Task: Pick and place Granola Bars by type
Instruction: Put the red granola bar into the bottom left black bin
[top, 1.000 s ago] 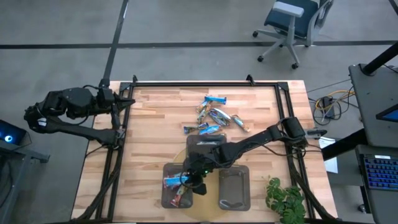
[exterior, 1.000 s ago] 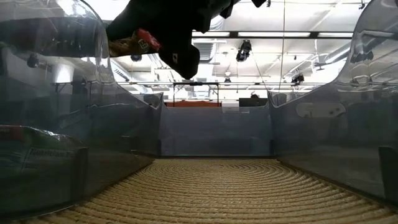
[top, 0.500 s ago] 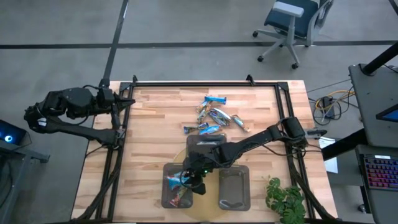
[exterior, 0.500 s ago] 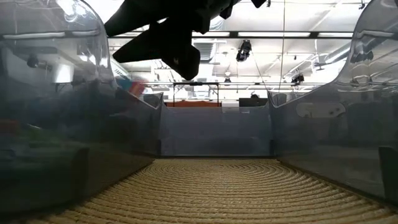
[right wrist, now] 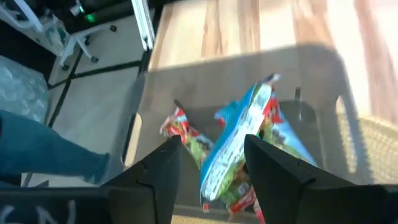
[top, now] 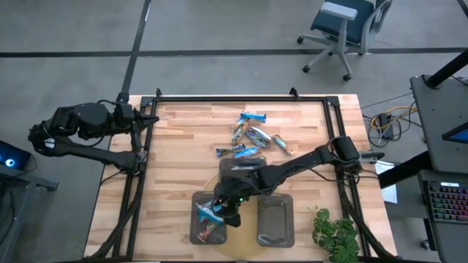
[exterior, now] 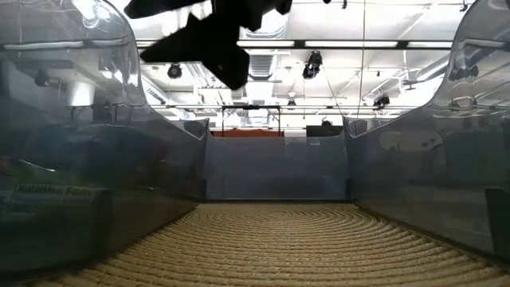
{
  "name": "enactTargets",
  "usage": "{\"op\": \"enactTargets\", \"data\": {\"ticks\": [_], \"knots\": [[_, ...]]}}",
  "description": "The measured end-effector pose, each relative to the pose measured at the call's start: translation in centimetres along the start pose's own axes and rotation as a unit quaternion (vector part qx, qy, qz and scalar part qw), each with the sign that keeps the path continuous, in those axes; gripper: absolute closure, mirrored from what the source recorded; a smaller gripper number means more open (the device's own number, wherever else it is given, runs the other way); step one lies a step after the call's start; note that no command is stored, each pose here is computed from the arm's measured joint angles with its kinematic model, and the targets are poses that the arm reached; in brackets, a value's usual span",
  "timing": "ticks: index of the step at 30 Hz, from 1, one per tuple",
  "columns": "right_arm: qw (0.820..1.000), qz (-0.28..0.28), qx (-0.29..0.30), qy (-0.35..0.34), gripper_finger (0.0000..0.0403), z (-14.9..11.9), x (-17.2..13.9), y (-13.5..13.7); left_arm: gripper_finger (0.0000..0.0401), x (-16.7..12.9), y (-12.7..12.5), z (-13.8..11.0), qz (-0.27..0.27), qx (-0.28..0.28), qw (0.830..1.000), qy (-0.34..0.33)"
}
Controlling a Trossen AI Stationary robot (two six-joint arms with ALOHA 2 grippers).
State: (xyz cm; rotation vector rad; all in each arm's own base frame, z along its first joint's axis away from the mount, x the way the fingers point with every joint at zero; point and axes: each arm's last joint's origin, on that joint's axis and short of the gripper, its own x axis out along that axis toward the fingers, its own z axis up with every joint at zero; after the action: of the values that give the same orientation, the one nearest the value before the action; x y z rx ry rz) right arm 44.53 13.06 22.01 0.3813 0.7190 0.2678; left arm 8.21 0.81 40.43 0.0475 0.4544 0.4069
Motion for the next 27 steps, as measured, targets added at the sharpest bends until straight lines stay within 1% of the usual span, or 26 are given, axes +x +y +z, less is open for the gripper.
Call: {"op": "enactTargets", "data": {"ticks": [3,5,8,11,13,15,17,20,23,25,27], "knots": [[1.0,-0.002,0.004,-0.018,0.0245,1.3,-1.4,-0.3,0.0401,0.0,0.0,0.0,0.0,-0.014,1.0,0.0],[0.999,-0.016,-0.003,-0.029,0.0253,2.1,-2.9,-0.3,0.0401,0.0,0.0,0.0,0.0,-0.015,1.0,0.0],[0.996,-0.075,-0.03,-0.05,0.0268,3.3,-5.9,-0.3,0.0401,0.0,0.0,0.0,0.0,-0.015,1.0,0.0],[0.985,-0.152,-0.06,-0.057,0.0281,4.0,-9.3,-0.4,0.0401,0.0,0.0,0.1,-0.001,-0.018,1.0,-0.004],[0.977,-0.194,-0.063,-0.062,0.0288,4.4,-11.4,-0.7,0.0401,0.0,-0.1,0.3,-0.01,-0.024,1.0,-0.01],[0.973,-0.215,-0.057,-0.063,0.0294,4.7,-13.5,-1.0,0.0401,0.1,-0.2,0.6,-0.021,-0.03,0.999,-0.024],[0.971,-0.217,-0.052,-0.085,0.0299,5.2,-15.7,-1.0,0.0401,0.1,-0.3,0.9,-0.032,-0.033,0.998,-0.04],[0.959,-0.251,-0.047,-0.122,0.0309,5.3,-18.7,-0.9,0.0401,0.0,-0.3,1.3,-0.037,-0.031,0.997,-0.06],[0.943,-0.296,-0.048,-0.144,0.0326,4.5,-20.9,-1.1,0.0401,0.1,-0.4,1.7,-0.044,-0.031,0.996,-0.077],[0.938,-0.308,-0.042,-0.152,0.0342,3.6,-22.2,-1.4,0.0401,0.4,-0.6,1.7,-0.058,-0.03,0.994,-0.085],[0.937,-0.307,-0.025,-0.167,0.0361,2.6,-23.2,-1.7,0.0401,1.0,-1.0,1.5,-0.072,-0.031,0.993,-0.091]]}}
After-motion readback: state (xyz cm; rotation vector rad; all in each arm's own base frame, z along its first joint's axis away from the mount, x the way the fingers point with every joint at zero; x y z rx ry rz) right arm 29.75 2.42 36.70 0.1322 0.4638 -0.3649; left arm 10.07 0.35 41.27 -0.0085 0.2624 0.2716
